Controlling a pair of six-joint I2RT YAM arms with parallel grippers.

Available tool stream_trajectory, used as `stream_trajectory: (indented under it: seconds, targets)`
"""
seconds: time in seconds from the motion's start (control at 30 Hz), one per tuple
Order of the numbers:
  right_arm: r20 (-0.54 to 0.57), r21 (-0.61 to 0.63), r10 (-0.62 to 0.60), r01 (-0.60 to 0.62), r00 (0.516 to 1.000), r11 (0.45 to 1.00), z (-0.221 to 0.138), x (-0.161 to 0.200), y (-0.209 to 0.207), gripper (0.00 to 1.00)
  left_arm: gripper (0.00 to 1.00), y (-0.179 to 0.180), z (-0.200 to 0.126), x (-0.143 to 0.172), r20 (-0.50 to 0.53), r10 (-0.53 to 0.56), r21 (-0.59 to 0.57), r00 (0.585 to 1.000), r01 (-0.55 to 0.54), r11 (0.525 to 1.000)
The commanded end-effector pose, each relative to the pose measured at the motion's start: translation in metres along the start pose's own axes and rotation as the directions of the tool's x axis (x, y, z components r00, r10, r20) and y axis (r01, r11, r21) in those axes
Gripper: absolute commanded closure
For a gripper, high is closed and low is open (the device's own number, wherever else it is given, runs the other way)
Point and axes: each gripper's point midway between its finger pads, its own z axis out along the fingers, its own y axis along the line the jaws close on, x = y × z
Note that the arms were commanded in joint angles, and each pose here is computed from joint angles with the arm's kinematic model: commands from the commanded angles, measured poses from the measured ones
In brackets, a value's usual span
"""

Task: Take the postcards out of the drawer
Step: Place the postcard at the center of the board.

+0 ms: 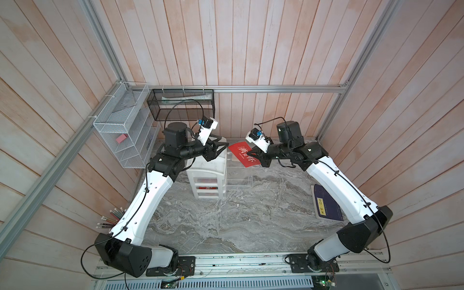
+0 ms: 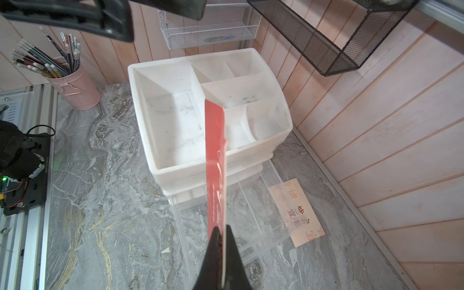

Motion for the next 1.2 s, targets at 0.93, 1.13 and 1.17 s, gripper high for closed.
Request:
stream_trajectory:
  seconds: [0.93,1.13,1.17]
  targets:
    - [0.084,-0.257,-0.071,0.091,0.994,0.962,0.009,-0.019,0.041,1.0,0.65,-0.042,0.016,0.017,-0.049,0.096,0.184,0.994,-0.085,0.979]
    - [0.08,-0.255,-0.067,0.085,0.995,0.963,0.012,-0.018,0.039,1.0,0.8,-0.041,0.018,0.02,-0.055,0.094,0.183,0.994,-0.082,0.98]
    - [0.081,-0.255,-0.067,0.086,0.994,0.963,0.012,-0.018,0.039,1.0,0.83,-0.041,0.018,0.021,-0.055,0.094,0.185,0.994,-0.082,0.979]
